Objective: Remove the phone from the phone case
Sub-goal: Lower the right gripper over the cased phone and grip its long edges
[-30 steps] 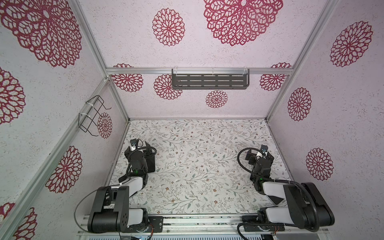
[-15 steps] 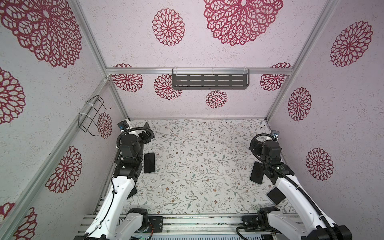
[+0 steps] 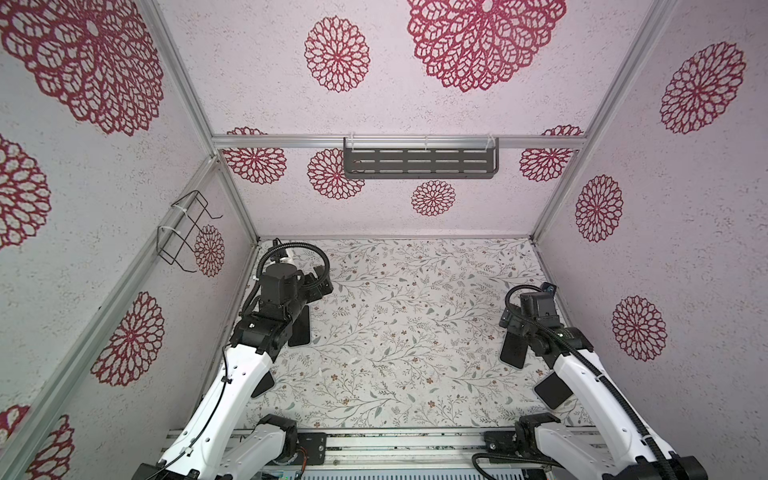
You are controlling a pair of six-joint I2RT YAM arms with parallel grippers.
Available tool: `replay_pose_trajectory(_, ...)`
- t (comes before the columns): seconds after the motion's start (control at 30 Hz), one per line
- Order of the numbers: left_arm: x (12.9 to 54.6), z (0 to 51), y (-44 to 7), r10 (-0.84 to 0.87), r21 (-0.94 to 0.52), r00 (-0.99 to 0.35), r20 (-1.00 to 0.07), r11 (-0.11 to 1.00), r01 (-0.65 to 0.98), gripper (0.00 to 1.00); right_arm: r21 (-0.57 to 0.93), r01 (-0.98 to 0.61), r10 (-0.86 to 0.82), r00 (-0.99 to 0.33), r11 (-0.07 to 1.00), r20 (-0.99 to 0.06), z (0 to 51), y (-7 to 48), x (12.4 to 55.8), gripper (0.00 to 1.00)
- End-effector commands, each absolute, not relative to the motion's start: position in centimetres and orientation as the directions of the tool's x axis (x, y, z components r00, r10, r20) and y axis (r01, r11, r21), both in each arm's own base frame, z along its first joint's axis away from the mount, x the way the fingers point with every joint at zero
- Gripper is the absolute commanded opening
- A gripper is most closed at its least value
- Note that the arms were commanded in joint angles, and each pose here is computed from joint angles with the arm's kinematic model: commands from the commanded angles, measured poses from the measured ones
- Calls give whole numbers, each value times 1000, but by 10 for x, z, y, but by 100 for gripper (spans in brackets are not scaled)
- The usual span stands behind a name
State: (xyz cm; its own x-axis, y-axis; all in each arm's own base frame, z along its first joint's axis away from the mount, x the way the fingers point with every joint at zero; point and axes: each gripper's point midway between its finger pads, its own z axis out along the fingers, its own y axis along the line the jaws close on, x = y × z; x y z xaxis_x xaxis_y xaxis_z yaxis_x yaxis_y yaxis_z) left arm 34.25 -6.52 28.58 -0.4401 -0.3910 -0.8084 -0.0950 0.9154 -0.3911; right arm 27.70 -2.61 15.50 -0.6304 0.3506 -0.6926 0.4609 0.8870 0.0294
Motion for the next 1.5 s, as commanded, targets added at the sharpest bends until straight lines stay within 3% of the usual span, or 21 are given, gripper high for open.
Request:
replay_pose_trajectory(0.0, 338, 280, -75, -395, -406, -491, -776, 909, -89, 97, 28, 510, 413, -664, 860, -624, 129, -32, 266, 99)
replay_pose_trajectory(0.53, 335, 263, -74, -399, -393, -531, -748, 910, -131, 97, 21, 511, 470, -772, 859, -429, 46, -24, 255, 99)
replay_pose_trajectory(1.47, 336, 260, -76, -408, -400, -545, -733, 906, -141, 97, 63, 513, 500, -792, 856, -351, 17, -24, 247, 93)
